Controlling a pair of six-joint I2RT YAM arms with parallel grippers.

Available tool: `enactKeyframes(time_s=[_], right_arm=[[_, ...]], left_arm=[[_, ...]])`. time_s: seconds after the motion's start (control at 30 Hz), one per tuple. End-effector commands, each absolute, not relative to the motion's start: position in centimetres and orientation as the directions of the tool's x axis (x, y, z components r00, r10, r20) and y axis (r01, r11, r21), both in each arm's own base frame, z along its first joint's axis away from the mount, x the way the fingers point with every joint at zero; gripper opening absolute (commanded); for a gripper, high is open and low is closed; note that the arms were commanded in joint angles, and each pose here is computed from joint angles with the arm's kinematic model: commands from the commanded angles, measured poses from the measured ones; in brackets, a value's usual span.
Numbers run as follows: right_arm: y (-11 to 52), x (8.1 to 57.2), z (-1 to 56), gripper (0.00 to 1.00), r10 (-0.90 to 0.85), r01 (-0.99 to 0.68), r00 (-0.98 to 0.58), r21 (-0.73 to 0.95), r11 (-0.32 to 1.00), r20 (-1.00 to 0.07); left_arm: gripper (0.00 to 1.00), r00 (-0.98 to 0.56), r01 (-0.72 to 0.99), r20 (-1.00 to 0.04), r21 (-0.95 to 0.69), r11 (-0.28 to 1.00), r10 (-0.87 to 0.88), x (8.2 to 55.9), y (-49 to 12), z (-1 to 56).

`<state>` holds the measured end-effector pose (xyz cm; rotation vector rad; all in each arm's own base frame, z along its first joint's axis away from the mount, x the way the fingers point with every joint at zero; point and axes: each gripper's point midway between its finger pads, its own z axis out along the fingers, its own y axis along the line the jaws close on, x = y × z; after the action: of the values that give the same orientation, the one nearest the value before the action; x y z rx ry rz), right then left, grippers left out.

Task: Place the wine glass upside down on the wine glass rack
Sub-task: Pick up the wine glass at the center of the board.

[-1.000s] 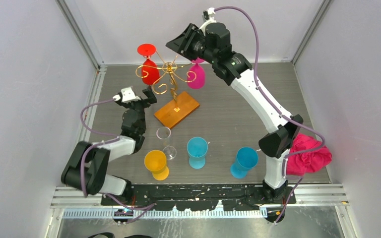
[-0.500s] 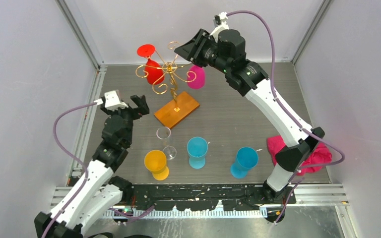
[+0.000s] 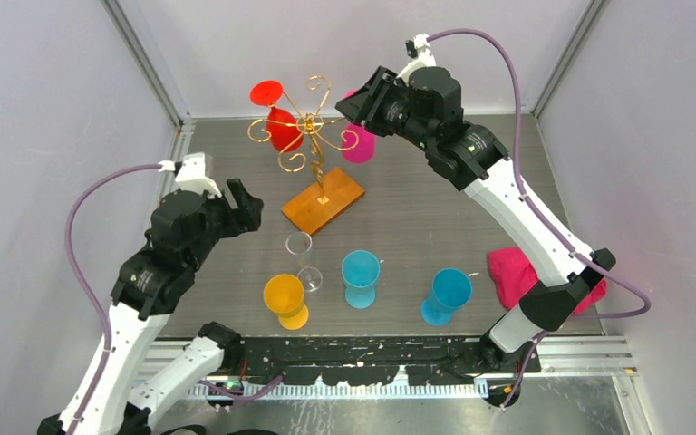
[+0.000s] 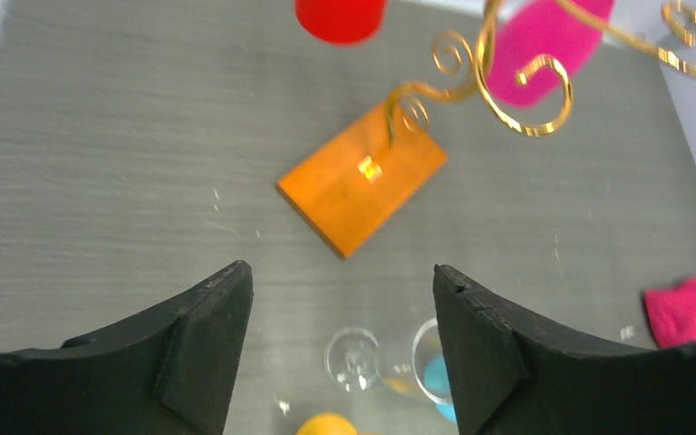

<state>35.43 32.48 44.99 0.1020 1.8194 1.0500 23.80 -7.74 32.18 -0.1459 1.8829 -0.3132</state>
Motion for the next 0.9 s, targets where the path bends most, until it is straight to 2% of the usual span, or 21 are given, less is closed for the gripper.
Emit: enactKeyframes(time_s=[0.0,0.47,0.87], right_arm=[[30.2,34.6,45.8,0.45,0.486,-0.354,-0.441,0.644,0.679,-0.755],[26.6,33.8,44.2,0.45,0.447,-0.293,-0.361,0.554,0.779,-0.819],[25.6,33.5,44.0,0.45,0.451,-0.28,-0.333,0.543,0.792,-0.828]], left_arm=[[0.71,-0.585,0.153,-0.793,-0.317,0.936,-0.173,20.6,-10.5,29.0],[0.56,-0.73,0.264,-0.673,-0.432,0.862,-0.113,17.7,-13.9,27.8],[0.53,-0.766,0.295,-0.643,-0.364,0.883,-0.009,18.7,-15.9,25.5]])
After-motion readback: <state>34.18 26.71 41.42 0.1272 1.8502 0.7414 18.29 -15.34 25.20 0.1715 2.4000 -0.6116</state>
